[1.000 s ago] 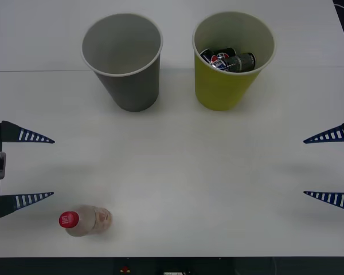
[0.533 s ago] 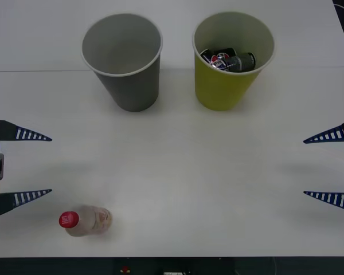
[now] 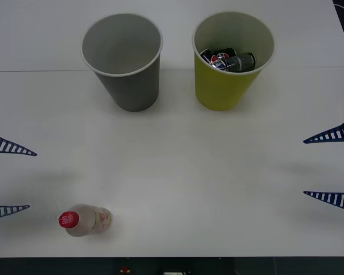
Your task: Put the can into the green bin and the plastic bottle into the gray bin
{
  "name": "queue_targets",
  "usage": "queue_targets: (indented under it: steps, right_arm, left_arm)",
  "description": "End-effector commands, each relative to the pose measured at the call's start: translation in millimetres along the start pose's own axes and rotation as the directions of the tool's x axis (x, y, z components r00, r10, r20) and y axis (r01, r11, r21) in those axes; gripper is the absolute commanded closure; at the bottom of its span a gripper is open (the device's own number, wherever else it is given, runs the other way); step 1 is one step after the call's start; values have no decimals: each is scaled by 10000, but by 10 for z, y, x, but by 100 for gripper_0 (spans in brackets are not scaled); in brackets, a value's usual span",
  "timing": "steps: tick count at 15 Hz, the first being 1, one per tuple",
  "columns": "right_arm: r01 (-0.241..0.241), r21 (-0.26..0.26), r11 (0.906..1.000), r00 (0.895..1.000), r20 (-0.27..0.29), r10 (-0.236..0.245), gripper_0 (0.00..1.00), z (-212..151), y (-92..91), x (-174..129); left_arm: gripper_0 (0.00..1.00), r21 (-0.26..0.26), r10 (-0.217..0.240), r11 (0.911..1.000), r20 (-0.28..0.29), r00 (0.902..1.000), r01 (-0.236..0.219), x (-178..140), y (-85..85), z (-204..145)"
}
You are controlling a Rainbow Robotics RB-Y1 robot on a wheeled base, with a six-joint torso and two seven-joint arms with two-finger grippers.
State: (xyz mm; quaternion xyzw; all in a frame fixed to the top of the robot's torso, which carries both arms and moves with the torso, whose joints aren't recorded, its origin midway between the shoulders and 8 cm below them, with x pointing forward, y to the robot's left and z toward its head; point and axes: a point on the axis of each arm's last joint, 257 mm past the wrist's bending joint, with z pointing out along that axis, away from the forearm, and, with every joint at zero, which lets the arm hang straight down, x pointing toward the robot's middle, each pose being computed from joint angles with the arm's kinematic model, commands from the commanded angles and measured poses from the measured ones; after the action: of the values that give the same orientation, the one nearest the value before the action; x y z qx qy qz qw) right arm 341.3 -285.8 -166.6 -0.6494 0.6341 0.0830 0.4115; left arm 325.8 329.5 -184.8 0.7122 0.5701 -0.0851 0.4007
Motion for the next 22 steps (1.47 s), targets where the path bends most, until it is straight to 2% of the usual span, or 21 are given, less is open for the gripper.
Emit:
queue_targets:
  steps: [1,4,5,6,8,11,12,14,18,20,22]
  right_arm:
    - [-1,0,10000,10000,0,1,0,0,0,0]
    - [-1,0,10000,10000,0,1,0,0,0,0]
    - [-1,0,10000,10000,0,1,0,0,0,0]
    - [-1,0,10000,10000,0,1,0,0,0,0]
    - [-1,0,10000,10000,0,1,0,0,0,0]
    - [-1,0,10000,10000,0,1,0,0,0,0]
    - [-1,0,10000,10000,0,1,0,0,0,0]
    - [-1,0,10000,10000,0,1,0,0,0,0]
    - [-1,0,10000,10000,0,1,0,0,0,0]
    - [-1,0,10000,10000,0,1,0,0,0,0]
    - [-1,0,10000,10000,0,1,0,0,0,0]
  left_arm:
    - [0,591,-96,9982,106,9999,90,72,-115,-87]
    - [0,1323,-205,9911,395,9990,151,93,-299,-121]
    - [0,1574,-564,9865,726,9958,444,96,-398,-85]
    - [0,1658,-689,9849,1046,9921,509,107,-461,-31]
    - [0,1716,-1095,9819,1665,9799,806,135,-537,79]
    - [0,1765,-1719,9754,2358,9565,1318,175,-639,250]
    - [0,1682,-1776,9762,2567,9500,1371,187,-645,306]
    - [0,1628,-1873,9757,2731,9436,1466,222,-656,392]
    - [0,1749,-2114,9711,3166,9247,1622,161,-711,639]
    - [0,1823,-2309,9672,3428,9106,1767,97,-752,801]
    - [0,1884,-2492,9636,3774,8919,1895,-1,-776,946]
